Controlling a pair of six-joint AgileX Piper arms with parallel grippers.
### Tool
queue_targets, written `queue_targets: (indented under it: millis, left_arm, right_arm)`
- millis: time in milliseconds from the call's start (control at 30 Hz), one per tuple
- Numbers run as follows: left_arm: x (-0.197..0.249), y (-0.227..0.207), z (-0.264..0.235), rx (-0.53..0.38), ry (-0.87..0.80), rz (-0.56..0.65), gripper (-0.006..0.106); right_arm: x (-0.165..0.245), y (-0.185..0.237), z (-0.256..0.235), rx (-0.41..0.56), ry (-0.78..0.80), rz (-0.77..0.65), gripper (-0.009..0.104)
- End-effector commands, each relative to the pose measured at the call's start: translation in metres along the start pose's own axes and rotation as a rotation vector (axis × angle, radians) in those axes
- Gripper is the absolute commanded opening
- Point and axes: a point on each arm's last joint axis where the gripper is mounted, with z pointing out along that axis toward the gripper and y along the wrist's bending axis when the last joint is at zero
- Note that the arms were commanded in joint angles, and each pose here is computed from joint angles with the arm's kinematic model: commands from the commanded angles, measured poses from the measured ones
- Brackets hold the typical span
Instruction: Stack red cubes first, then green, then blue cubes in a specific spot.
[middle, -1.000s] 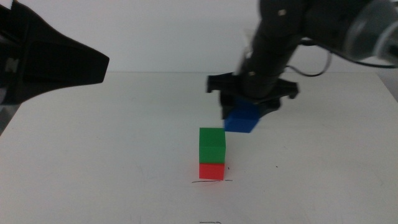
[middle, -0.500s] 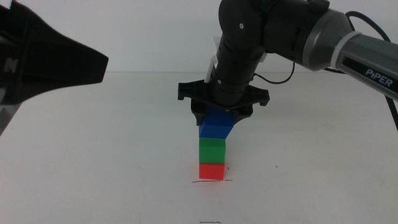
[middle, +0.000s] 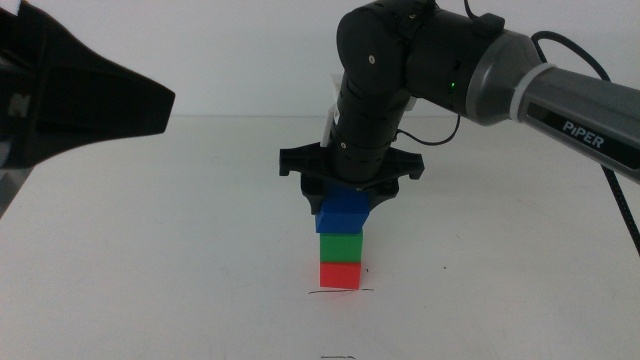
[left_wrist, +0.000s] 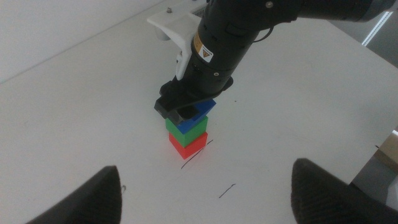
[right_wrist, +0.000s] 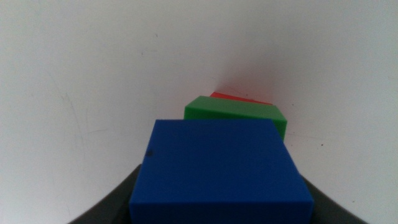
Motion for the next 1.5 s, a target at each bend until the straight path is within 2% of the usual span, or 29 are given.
queue_targets:
  millis: [0,233,667,833,933,967,1067,1200,1467]
  left_arm:
    - [-0.009,-0.002,-0.006,0.002,-0.085,-0.004,0.093]
    - [-0.009,-0.002,-0.006,0.002,-0.085,-0.004,0.093]
    - [-0.009,-0.002,-0.006,0.002,-0.085,-0.004,0.093]
    - [-0.009,-0.002,-0.006,0.002,-0.085,-0.004,0.093]
    - [-0.009,-0.002,-0.006,0.002,-0.085,-0.004,0.093]
    - [-0.009,-0.002,-0.006,0.002,-0.085,-0.004,0.093]
    - [-0.009,-0.002,-0.006,0.002,-0.085,-0.004,0.093]
    - [-0.009,-0.002,-0.006,0.002,-0.085,-0.004,0.093]
    - [-0.009,-0.002,-0.006,0.002,-0.085,-0.004,0.093]
  right_arm:
    - [0.003,-0.002,-0.037,-0.012,-0.037,-0.023,-0.001]
    - [0.0,-0.005,-0.037,0.019,-0.06,-0.022,-0.001]
    - [0.002,0.0,-0.023,0.011,-0.018,-0.038,0.0]
    - [0.002,0.0,-0.023,0.011,-0.018,-0.05,0.01]
    - [0.002,0.0,-0.023,0.011,-0.018,-0.05,0.023]
    - [0.002,0.0,-0.023,0.011,-0.018,-0.051,0.054]
    - [0.003,0.001,-0.023,0.009,-0.019,-0.052,0.064]
    - [0.003,0.001,-0.023,0.01,-0.019,-0.052,0.071]
    - [0.004,-0.001,-0.06,-0.03,-0.096,-0.064,0.071]
